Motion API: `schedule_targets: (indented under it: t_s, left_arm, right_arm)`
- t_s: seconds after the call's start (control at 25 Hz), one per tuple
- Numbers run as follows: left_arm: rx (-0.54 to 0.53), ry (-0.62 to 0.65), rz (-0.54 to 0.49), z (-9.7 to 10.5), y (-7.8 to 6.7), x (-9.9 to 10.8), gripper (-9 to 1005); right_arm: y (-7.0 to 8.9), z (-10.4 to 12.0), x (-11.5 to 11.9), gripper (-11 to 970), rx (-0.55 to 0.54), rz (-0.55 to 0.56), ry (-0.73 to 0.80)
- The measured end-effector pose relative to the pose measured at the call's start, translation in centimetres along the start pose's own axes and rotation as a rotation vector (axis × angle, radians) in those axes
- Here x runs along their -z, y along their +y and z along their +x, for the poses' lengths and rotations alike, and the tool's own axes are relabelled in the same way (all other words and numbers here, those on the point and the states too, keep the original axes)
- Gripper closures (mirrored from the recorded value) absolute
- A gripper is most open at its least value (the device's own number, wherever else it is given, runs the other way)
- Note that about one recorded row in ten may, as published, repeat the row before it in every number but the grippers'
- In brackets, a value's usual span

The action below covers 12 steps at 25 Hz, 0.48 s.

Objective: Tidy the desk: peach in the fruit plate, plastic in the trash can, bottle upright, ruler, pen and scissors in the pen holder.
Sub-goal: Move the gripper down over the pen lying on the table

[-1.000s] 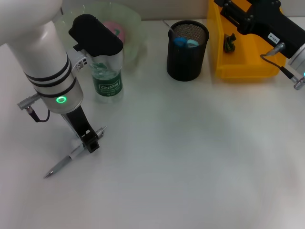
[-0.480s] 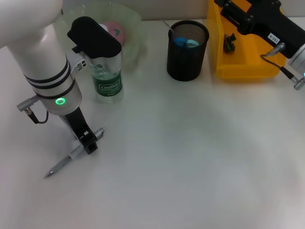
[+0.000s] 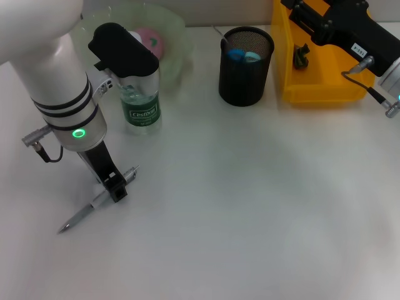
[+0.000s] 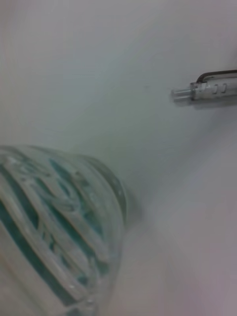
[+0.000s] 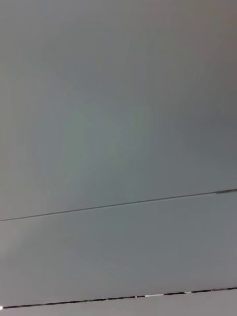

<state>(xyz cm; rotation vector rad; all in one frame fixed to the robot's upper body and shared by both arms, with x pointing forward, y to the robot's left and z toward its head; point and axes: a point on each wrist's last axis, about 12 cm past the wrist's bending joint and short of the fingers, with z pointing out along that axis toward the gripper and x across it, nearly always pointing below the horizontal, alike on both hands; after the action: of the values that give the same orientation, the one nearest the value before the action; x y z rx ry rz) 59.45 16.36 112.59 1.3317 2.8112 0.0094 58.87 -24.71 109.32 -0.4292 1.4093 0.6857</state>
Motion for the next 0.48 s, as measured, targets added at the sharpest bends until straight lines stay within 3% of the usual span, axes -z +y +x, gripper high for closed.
schedule_targets:
  t_s: [0.48]
  left_arm:
    - [-0.005, 0.0, -0.001, -0.08, -0.01, 0.03, 546]
  right_arm:
    - [0.0, 0.0, -0.01, 356, 0.0, 0.0, 0.0]
